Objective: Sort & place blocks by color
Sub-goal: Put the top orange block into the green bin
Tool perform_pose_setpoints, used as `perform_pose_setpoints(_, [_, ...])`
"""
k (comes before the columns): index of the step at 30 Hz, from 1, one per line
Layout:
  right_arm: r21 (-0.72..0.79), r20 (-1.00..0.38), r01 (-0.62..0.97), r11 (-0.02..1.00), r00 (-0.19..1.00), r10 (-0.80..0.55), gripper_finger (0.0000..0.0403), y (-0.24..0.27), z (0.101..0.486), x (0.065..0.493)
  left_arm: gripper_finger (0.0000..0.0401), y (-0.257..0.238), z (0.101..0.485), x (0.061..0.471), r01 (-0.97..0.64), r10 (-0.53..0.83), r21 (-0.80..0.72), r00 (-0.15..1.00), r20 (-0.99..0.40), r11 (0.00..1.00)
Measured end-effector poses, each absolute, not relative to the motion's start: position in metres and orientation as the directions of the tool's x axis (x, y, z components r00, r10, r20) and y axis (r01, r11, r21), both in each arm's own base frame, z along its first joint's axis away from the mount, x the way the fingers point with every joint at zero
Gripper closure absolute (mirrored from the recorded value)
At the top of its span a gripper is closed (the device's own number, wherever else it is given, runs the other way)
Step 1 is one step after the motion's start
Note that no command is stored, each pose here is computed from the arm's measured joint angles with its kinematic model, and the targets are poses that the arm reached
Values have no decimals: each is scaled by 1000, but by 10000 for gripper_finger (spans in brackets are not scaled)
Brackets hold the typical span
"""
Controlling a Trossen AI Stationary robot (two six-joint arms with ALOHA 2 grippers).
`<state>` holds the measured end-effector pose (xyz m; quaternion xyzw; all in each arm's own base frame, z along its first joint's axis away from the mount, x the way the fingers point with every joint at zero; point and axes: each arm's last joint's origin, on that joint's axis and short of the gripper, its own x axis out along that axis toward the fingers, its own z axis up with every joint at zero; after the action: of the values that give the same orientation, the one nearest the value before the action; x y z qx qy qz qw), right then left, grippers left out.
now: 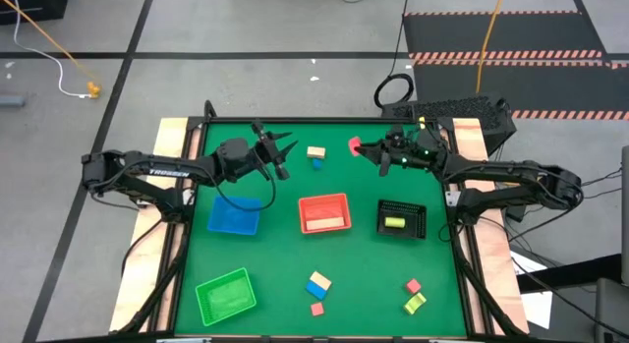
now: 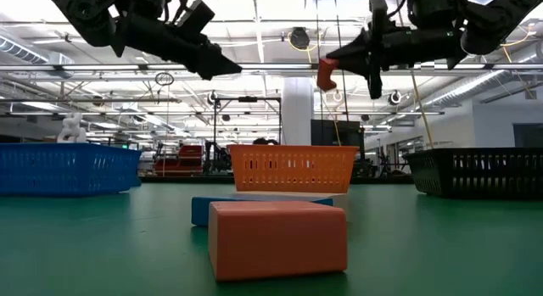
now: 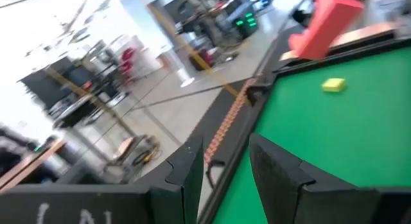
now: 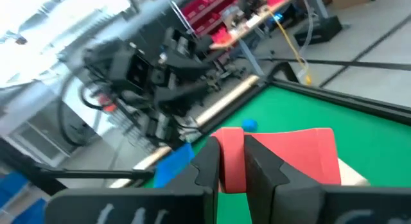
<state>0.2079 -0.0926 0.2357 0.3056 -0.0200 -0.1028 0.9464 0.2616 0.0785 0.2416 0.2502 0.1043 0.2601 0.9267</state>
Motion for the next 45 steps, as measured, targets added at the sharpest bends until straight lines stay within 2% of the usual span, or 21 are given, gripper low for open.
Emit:
perform_pose_setpoints(6, [568, 97, 70, 820, 984, -151, 375, -83, 242, 218, 274, 72, 240, 271, -343, 402, 506, 915, -8, 791])
perform_pose_setpoints(17, [529, 192, -18, 848, 976, -99, 375, -76, 238, 234, 269, 54, 242, 278, -329, 344, 483, 937, 60, 812])
perform_pose_setpoints(21, [535, 209, -30, 844, 973, -98, 375, -77, 236, 236, 242, 48, 243, 280, -313, 323, 490, 944, 67, 814])
perform_pose_setpoints(29, [537, 222, -61, 841, 973, -71, 375, -77, 242, 257, 147, 44, 244, 280, -270, 268, 510, 960, 79, 817])
perform_pose_setpoints(33, [513, 235, -80, 855, 971, -50, 375, -76, 249, 271, 114, 44, 247, 280, -284, 269, 521, 957, 105, 805])
perform_pose_setpoints(37, [529, 232, -84, 844, 971, -49, 375, -80, 250, 283, 106, 44, 251, 281, -316, 268, 538, 949, 167, 782])
perform_pose_setpoints(45, [597, 231, -101, 796, 972, -49, 375, -85, 251, 306, 115, 45, 246, 288, -297, 267, 629, 953, 144, 718])
